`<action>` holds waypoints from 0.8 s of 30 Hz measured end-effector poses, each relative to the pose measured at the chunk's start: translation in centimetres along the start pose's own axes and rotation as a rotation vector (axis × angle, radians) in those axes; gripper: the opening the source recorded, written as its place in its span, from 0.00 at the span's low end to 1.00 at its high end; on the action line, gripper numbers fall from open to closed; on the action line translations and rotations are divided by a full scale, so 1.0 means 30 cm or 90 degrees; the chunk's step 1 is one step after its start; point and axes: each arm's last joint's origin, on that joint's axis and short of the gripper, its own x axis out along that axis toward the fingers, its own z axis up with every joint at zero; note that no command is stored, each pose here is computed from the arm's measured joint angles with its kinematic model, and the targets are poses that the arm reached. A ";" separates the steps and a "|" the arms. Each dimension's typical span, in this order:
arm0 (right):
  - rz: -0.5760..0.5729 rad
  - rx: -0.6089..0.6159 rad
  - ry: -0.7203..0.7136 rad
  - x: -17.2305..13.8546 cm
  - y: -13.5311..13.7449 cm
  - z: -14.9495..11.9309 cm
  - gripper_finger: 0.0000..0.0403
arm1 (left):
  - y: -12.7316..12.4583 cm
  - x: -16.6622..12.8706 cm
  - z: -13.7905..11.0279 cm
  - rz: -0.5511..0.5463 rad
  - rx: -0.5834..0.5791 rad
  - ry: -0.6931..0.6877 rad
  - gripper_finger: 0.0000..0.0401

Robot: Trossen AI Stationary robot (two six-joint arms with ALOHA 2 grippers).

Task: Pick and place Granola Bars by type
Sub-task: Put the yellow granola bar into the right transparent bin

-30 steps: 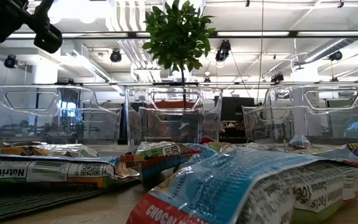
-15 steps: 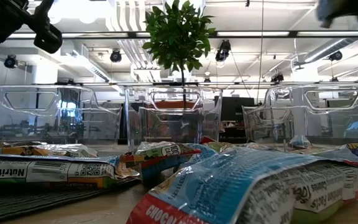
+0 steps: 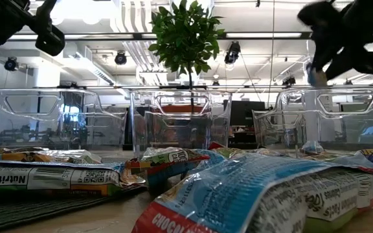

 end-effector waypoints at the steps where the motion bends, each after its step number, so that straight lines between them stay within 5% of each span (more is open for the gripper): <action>1: -0.044 -0.008 -0.003 0.004 0.000 0.013 0.24 | 0.000 0.000 0.000 0.000 0.000 0.000 0.48; 5: -0.162 -0.060 0.047 0.030 0.013 0.055 0.24 | 0.000 0.000 0.000 0.000 0.000 0.000 0.48; 14: -0.220 -0.159 0.158 0.145 0.058 0.077 0.26 | 0.000 0.000 0.000 0.000 0.000 0.000 0.48; 24: -0.230 -0.166 0.140 0.154 0.062 0.079 0.47 | 0.000 0.000 0.000 0.000 0.000 0.000 0.48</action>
